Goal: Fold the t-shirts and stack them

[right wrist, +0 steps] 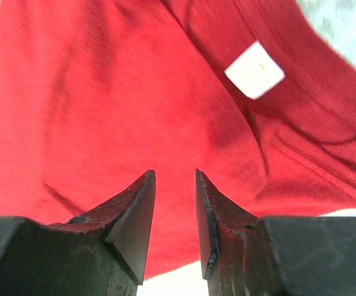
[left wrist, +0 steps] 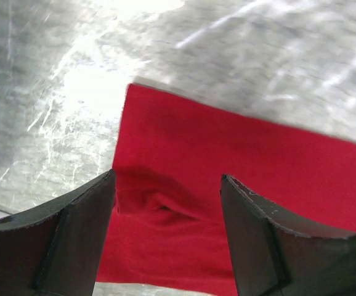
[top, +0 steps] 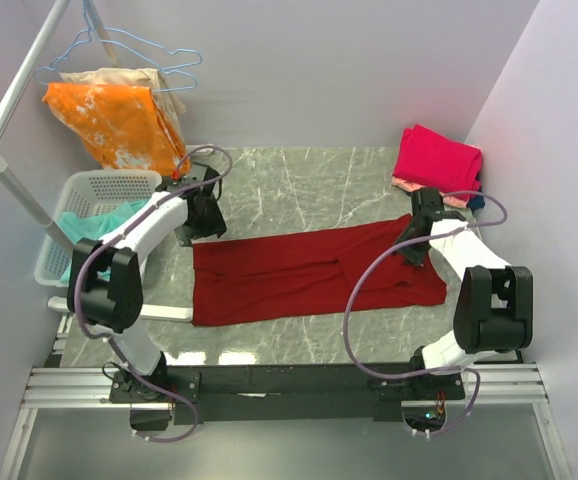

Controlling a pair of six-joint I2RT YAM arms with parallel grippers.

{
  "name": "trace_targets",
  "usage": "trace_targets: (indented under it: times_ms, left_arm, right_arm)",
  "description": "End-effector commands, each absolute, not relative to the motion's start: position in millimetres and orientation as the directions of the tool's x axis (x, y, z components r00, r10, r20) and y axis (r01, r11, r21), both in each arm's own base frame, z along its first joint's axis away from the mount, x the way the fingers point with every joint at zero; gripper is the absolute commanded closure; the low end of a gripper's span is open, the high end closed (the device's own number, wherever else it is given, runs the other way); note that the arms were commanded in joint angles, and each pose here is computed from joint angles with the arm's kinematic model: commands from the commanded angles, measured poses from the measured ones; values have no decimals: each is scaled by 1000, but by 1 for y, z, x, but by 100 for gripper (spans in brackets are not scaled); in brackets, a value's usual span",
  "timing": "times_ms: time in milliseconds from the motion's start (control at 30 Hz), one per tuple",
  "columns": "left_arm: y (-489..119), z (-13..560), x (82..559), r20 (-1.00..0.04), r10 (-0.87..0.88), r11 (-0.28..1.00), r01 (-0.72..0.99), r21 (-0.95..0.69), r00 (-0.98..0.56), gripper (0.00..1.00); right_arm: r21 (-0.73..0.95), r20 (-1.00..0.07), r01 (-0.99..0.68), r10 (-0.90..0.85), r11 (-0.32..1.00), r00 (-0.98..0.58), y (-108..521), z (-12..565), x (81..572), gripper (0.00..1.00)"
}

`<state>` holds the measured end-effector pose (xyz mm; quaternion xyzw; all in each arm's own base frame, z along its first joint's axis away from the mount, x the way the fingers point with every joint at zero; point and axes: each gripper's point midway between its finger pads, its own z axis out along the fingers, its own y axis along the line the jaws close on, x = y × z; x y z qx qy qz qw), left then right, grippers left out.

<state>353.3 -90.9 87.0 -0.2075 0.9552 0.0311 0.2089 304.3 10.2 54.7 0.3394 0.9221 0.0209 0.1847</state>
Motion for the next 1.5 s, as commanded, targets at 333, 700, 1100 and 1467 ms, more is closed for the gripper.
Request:
trace_targets:
  times_ms: [333, 700, 1100, 1467]
  left_arm:
    - [-120, 71, 306, -303, -165, 986, -157, -52, -939, 25]
    - [-103, 32, 269, -189, -150, 960, -189, 207, -970, 23]
    - [-99, 8, 240, -88, -182, 947, -198, 251, -979, 22]
    - [-110, 14, 224, -64, -162, 957, -172, 234, -985, 22]
  right_arm:
    - [125, -361, 655, 649, 745, -669, -1, 53, 364, 46]
    - [-39, -292, 614, 578, 789, -762, -2, 15, 382, 49]
    - [-75, -298, 561, 519, 824, -801, 6, 21, 426, 49]
    - [-59, -314, 516, 475, 854, -822, 32, 25, 475, 52]
